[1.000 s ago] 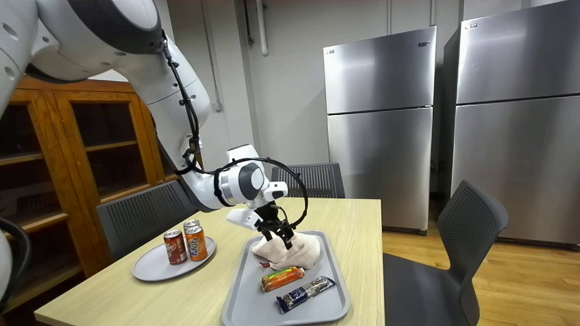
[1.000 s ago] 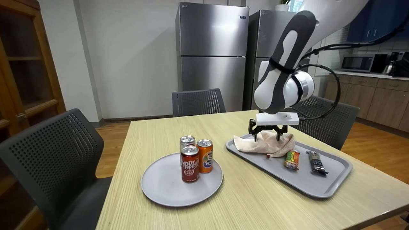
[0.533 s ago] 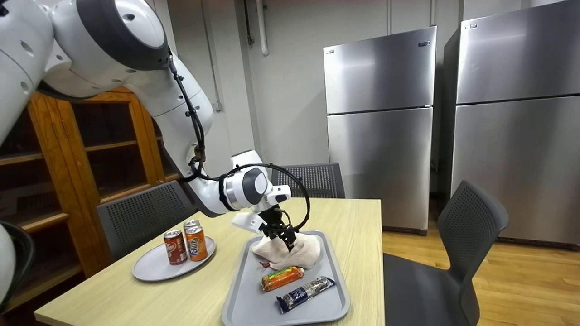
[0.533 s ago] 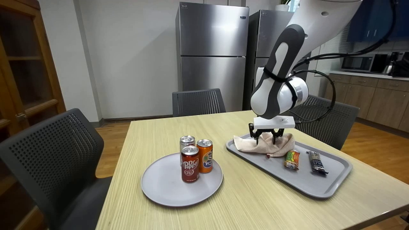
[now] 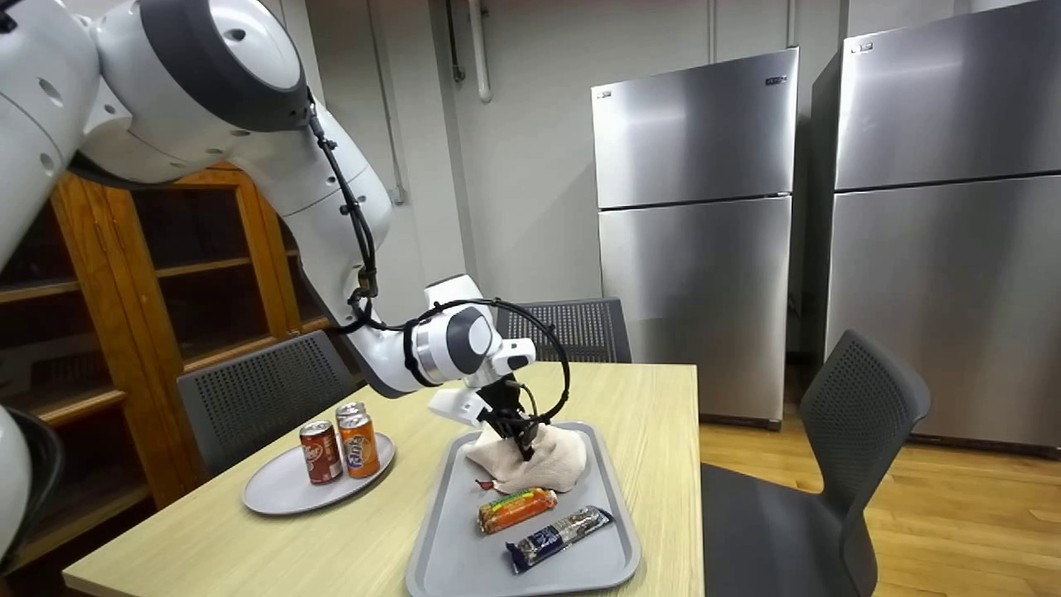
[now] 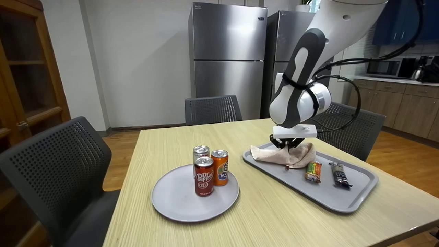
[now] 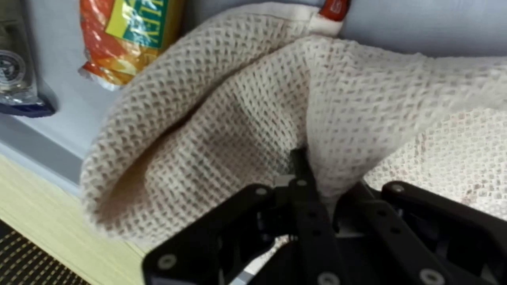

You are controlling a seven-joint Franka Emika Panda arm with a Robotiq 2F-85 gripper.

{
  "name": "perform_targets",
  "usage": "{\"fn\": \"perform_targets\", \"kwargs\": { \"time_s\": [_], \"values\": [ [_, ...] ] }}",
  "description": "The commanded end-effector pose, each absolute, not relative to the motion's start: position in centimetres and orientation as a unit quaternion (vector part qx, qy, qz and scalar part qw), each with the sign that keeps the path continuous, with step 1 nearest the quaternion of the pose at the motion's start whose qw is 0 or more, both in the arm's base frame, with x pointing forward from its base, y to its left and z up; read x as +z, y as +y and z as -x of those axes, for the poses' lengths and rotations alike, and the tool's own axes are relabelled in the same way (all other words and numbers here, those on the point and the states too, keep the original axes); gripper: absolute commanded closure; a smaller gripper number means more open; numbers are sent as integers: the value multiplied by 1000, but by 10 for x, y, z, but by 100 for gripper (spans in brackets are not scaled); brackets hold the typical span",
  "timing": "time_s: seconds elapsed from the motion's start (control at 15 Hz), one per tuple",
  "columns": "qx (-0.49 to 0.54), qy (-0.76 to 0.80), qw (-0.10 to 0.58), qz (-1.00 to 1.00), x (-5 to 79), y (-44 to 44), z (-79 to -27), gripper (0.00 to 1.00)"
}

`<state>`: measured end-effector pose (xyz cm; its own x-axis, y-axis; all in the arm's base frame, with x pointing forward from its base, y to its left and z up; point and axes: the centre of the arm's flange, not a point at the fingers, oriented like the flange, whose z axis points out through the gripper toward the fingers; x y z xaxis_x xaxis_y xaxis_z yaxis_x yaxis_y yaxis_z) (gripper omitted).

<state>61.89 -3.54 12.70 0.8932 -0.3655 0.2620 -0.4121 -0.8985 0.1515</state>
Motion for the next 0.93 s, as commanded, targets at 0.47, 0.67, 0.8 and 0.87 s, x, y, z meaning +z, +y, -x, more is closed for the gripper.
{"fn": "perform_targets", "kwargs": {
  "time_s": [0.47,0.67,0.8,0.87],
  "values": [
    [174,-191,91,-962,181,-15,-634,99],
    [199,-182,81,-960,199,-5,-643,99],
    [213,-175,75,-958,209,3,-649,99],
    [221,-172,73,-957,215,8,-652,99]
  ]
}}
